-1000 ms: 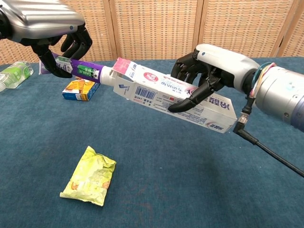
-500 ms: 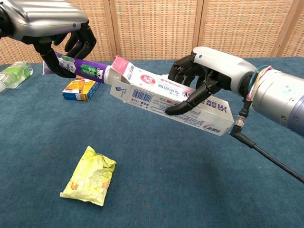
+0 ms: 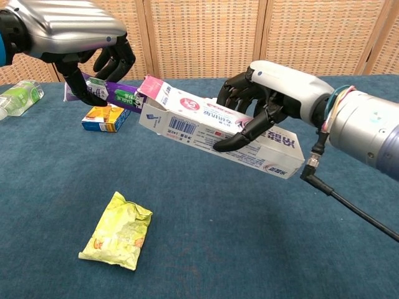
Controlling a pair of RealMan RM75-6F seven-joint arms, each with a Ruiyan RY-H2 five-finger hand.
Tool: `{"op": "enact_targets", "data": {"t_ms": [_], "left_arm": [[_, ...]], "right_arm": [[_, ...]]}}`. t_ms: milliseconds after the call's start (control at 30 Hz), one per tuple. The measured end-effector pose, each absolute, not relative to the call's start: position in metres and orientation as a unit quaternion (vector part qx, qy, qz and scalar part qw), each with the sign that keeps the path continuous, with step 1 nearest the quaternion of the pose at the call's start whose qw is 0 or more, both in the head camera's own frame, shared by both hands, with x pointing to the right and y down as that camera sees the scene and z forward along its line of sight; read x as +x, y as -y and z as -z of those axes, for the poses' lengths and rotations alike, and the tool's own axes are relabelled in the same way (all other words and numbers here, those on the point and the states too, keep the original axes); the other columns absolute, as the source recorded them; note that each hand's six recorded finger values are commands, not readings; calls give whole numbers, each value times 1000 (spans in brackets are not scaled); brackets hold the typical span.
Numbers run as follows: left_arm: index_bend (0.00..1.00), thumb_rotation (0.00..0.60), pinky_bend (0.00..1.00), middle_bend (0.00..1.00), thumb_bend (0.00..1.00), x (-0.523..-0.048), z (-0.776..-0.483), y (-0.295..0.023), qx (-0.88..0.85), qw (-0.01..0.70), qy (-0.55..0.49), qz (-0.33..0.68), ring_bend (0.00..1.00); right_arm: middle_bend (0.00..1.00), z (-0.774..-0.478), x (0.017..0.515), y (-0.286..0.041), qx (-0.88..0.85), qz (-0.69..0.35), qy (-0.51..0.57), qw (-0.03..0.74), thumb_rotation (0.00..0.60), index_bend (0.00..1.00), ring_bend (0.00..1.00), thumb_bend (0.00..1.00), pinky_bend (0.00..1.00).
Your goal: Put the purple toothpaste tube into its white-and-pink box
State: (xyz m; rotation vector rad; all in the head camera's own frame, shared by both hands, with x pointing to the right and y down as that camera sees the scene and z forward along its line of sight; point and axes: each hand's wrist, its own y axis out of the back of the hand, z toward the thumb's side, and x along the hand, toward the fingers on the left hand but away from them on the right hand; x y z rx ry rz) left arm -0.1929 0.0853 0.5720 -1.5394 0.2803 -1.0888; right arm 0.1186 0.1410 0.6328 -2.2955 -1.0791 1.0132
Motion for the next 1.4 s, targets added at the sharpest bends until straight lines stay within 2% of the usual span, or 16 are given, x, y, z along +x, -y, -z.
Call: {"op": "enact_targets", "data": {"t_ms": [1033,1400], "left_arm": [[832,600,551,648,309,-171,-576,-93,-669,572,-121,459,511],[832,600,551,627,309,-161,-563,-91,-669,573,-130,455,495]], "right_arm": [[531,-629,101,-147,-841,-339,382,178,600,603,448,0,566],[531,-630,97,-151,-850,-330,377,165,600,603,448,1,566]]}}
